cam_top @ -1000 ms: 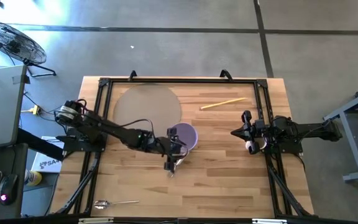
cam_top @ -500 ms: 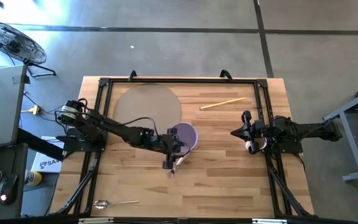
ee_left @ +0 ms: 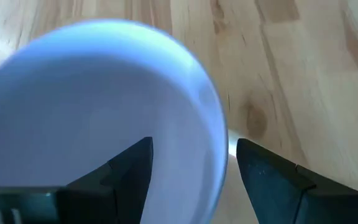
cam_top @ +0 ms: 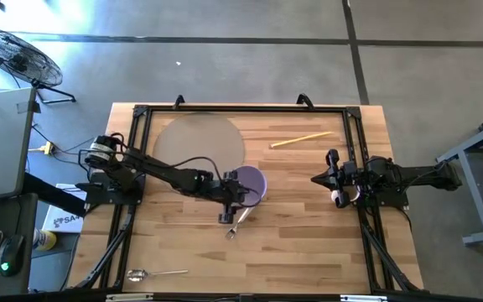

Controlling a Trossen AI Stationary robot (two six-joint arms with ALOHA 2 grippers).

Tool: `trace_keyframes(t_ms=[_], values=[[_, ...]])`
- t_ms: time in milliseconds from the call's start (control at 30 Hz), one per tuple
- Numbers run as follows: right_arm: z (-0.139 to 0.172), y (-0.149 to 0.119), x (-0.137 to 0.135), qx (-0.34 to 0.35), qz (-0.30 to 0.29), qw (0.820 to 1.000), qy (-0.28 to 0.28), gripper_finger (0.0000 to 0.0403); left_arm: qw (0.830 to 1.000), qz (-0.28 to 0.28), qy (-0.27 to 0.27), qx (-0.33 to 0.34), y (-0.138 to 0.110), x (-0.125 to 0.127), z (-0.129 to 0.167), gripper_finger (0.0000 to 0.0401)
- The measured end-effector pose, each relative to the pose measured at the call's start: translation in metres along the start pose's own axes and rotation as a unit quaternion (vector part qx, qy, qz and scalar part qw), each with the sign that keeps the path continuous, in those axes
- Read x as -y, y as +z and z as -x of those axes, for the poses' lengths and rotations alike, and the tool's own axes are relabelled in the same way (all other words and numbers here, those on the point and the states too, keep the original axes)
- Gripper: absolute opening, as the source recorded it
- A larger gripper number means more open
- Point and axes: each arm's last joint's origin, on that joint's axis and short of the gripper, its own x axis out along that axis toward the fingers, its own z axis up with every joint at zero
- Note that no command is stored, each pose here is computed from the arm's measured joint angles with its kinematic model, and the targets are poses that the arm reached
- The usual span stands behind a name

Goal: Pick & Place Utensil
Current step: Put the violet bowl on the brown mat

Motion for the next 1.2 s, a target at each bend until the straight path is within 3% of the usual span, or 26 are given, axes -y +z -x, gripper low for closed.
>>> trace_keyframes(t_ms=[233,700,967,1200], values=[[0.000,-0.001,0.000,-0.007,0.000,1.000,-0.001,0.0005,1.000,-0.008,-0.002,-0.015,-0.003,0.000,0.000,0.0194],[0.000,-0.002,0.000,-0.008,0.000,1.000,-0.001,0.0005,0.999,-0.029,-0.012,-0.017,-0.004,0.001,0.000,0.0014],[0.000,-0.002,0.000,-0.008,0.000,1.000,-0.001,0.0005,0.999,-0.030,0.003,-0.024,0.006,-0.001,0.005,0.0013],[0.000,-0.002,0.000,-0.009,0.000,1.000,-0.001,0.0005,0.996,-0.027,0.040,-0.070,0.018,-0.008,0.041,0.0008]])
